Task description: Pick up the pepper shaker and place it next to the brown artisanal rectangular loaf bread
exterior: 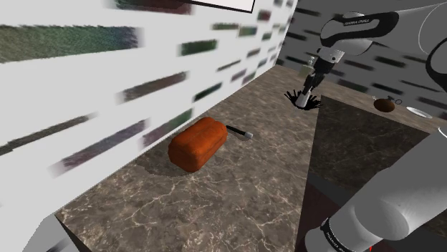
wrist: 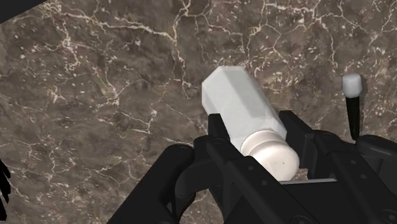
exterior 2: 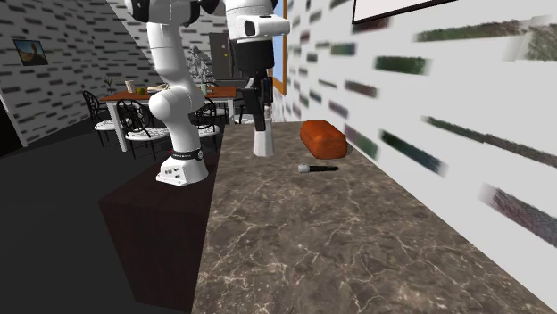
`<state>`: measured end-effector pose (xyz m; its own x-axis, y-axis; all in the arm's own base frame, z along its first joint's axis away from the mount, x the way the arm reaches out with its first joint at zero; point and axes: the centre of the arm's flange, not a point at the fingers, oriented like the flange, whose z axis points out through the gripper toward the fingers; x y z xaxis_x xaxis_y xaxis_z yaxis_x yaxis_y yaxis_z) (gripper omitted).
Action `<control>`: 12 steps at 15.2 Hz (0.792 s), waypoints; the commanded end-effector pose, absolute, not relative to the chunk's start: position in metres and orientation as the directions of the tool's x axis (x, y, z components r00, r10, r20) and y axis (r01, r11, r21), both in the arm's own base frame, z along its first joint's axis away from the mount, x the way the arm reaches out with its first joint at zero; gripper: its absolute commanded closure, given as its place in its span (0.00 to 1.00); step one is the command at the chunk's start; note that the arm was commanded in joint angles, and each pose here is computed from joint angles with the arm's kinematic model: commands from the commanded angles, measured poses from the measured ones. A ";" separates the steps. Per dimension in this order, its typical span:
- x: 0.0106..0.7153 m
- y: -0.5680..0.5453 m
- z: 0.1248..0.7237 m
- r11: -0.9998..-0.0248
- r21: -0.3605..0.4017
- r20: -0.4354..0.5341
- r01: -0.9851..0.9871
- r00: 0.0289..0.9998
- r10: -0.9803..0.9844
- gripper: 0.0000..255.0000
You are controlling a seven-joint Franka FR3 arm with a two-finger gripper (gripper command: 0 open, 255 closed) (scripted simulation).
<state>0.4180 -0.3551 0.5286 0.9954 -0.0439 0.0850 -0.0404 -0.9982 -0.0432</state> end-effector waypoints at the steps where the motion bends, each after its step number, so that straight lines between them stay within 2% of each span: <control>1: 0.425 -0.331 0.528 -0.998 -0.043 0.085 -0.041 0.995 -0.044 1.00; 12: 0.462 -0.191 0.529 -0.998 -0.043 0.085 -0.041 0.995 -0.044 1.00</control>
